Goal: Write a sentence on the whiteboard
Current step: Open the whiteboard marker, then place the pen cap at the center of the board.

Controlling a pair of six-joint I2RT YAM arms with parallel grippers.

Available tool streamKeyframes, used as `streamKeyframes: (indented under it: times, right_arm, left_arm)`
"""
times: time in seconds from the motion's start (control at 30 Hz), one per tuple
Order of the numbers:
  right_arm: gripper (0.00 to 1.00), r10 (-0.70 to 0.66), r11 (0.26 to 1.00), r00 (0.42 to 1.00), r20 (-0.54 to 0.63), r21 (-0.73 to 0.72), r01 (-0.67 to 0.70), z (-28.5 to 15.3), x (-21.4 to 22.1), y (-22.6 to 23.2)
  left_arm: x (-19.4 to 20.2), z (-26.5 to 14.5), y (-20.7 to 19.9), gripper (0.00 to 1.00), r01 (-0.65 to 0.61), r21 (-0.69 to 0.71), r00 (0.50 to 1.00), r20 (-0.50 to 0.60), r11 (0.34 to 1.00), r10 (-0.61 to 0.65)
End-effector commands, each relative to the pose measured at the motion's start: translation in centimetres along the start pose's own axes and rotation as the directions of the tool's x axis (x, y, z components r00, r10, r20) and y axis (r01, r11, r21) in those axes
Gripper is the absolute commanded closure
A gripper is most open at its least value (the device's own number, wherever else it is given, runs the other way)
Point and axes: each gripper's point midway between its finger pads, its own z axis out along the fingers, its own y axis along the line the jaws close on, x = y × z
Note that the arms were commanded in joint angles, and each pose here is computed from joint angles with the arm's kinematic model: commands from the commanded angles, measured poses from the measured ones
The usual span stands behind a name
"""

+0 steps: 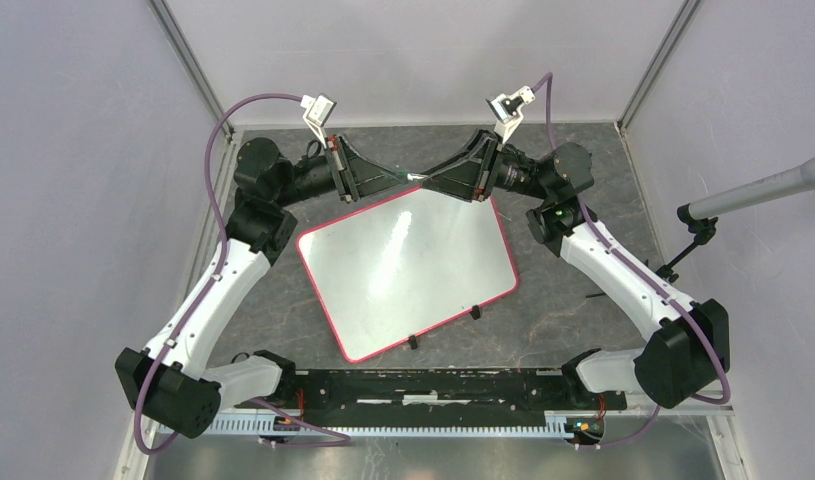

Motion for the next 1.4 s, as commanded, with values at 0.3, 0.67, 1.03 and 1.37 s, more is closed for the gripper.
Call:
streamKeyframes:
  times: [0.3,0.67,1.03,1.37]
  right_arm:
    - [1.0,-0.068,0.998,0.998,0.006,-0.013,0.068,0.6,-1.0,1.0]
    - [1.0,-0.06,0.996,0.998,0.008,0.063,0.059,-2.7,-0.9,-1.6]
    - [1.0,-0.071,0.971,0.989,-0.129,0.216,0.097,-6.4,1.3,-6.1]
    - [1.0,-0.267,0.62,0.798,-0.54,0.538,0.571,-14.1,0.5,-10.7]
  left_arm:
    - [1.0,0.6,0.6,0.97,-0.052,-0.016,0.998,-0.037,0.999,0.052]
    - [-2.0,-2.6,2.3,0.98,-0.049,-0.074,0.996,0.071,0.996,0.054]
    - [-6.8,-9.5,7.8,0.97,-0.059,-0.357,0.983,0.14,0.932,0.116]
    - [-4.2,-22.1,19.1,0.98,-0.193,-0.844,0.978,-0.21,0.5,0.023]
